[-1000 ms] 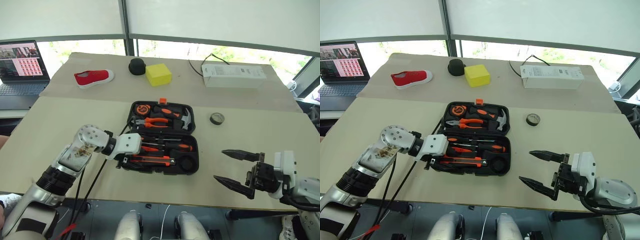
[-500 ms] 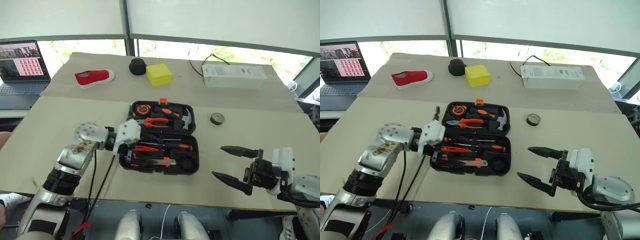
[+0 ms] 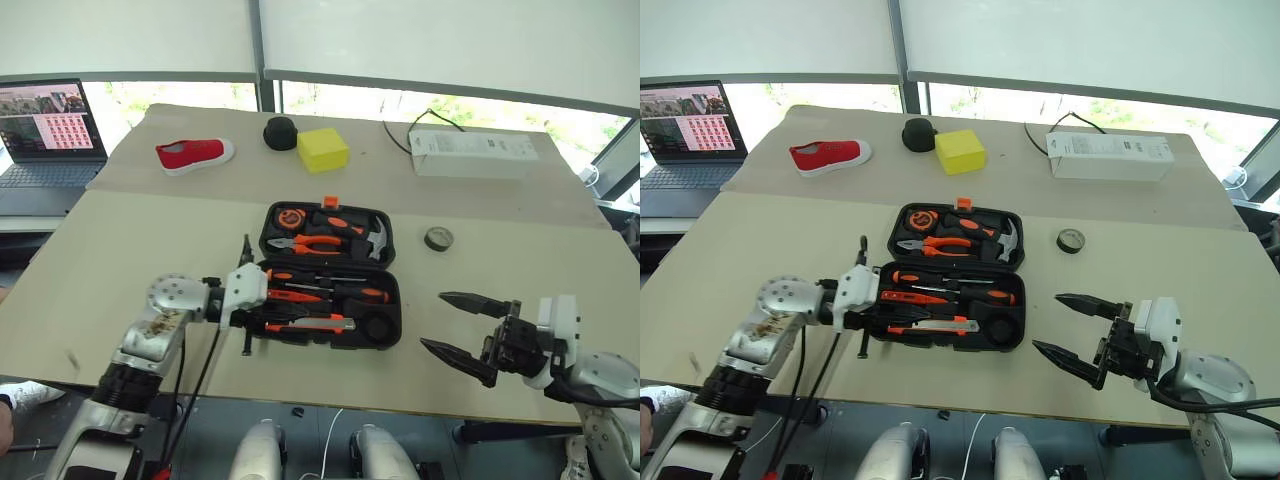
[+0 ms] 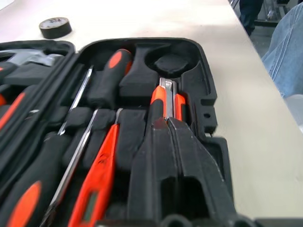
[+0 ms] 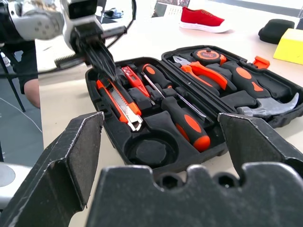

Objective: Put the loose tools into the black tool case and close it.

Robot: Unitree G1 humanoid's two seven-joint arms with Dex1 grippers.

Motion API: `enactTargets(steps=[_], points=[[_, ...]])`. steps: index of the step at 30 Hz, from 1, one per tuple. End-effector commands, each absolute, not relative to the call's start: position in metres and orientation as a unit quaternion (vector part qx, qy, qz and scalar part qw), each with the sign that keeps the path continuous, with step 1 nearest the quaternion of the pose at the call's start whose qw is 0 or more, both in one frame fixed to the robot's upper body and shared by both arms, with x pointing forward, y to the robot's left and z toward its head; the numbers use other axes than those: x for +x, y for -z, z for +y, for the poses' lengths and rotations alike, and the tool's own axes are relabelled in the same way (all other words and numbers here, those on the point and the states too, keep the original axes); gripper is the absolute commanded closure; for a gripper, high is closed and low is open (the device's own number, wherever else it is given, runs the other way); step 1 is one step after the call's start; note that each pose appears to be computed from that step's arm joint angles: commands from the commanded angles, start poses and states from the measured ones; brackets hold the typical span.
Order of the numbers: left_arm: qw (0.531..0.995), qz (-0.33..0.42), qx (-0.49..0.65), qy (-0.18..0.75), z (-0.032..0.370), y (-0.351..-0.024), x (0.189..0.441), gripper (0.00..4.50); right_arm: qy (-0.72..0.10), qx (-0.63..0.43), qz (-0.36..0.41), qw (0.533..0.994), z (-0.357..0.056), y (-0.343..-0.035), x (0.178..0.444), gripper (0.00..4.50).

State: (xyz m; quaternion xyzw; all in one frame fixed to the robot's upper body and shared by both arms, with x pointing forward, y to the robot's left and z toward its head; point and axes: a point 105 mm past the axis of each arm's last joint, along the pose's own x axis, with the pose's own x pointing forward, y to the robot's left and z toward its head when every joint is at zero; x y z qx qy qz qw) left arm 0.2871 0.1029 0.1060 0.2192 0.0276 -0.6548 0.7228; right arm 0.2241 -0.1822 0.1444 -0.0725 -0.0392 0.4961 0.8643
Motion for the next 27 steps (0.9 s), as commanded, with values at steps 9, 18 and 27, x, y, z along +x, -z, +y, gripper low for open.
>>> enactTargets(steps=[9, 18, 27], points=[[0.723, 0.157, 0.238, 0.63, 0.106, -0.054, 0.29, 4.41, -0.49, -0.089, -0.059, 0.865, -0.184, -0.155, 0.223, 0.0], [0.762, 0.074, 0.186, 0.616, 0.108, -0.082, 0.296, 4.41, -0.469, -0.088, -0.052, 0.877, -0.193, -0.155, 0.224, 0.0], [0.847, -0.051, 0.067, 0.525, 0.178, -0.168, 0.284, 2.58, -0.312, -0.059, -0.029, 0.948, -0.262, -0.128, 0.214, 0.0]])
